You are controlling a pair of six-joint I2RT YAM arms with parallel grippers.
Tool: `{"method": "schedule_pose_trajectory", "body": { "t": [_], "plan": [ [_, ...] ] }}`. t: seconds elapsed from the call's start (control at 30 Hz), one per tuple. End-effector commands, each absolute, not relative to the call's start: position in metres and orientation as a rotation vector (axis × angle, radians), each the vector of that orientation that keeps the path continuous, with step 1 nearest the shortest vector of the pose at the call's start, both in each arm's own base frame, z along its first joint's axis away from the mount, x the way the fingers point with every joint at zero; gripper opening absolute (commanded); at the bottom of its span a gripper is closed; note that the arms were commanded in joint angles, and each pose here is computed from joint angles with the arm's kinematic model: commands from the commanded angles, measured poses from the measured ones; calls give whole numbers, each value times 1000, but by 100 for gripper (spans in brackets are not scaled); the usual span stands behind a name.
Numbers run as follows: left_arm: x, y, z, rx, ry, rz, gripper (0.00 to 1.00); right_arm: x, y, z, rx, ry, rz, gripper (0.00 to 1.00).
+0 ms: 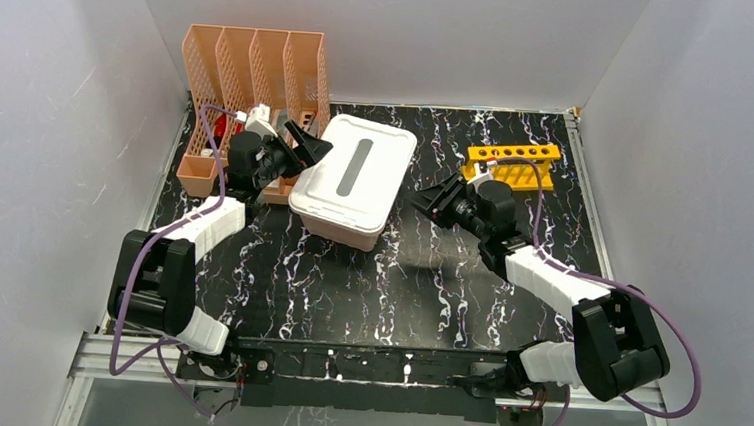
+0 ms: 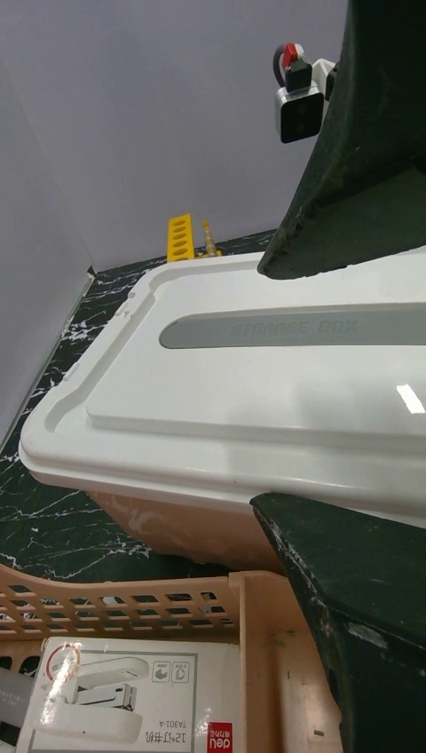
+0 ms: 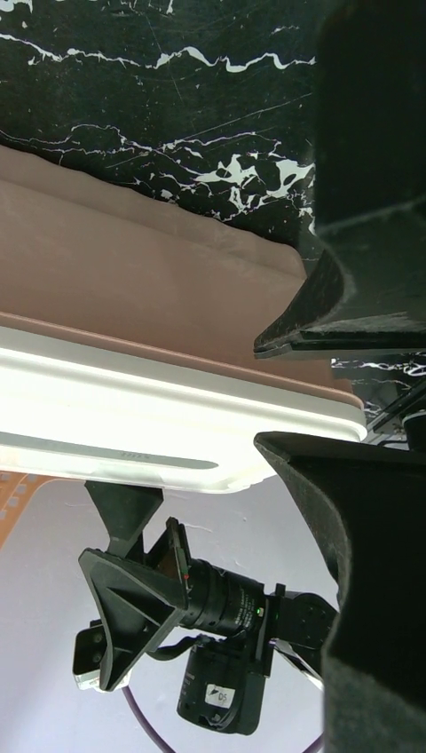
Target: Organize the chemistry lab equipment
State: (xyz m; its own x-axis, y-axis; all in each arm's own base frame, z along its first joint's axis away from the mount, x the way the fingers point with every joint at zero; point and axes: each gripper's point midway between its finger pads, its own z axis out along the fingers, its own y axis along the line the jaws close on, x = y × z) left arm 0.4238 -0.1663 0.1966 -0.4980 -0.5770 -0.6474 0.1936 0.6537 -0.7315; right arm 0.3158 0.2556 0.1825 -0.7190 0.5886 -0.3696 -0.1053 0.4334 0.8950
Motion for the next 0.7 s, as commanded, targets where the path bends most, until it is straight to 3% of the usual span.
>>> {"method": "schedule_pose_trajectory", "body": {
  "t": [0.0, 0.1, 0.23, 0.3, 0.47, 0.67],
  "plan": [
    [418, -186, 226, -230, 1816, -1085, 88, 324, 254, 205, 360, 1916, 1336, 45],
    [416, -185, 231, -230, 1806, -1086, 88, 329, 259, 216, 317, 1875, 1354, 41],
    [413, -182, 245, -216, 1786, -1068, 88, 349, 275, 250, 193, 1788, 1392, 10],
    [410, -180, 255, -206, 1769, -1048, 88, 362, 286, 268, 129, 1740, 1426, 0],
    [403, -173, 273, -178, 1751, -993, 88, 385, 311, 272, 77, 1682, 1578, 0],
    [395, -166, 271, -163, 1777, -934, 90, 403, 315, 189, 234, 1856, 1545, 0]
  ]
}}
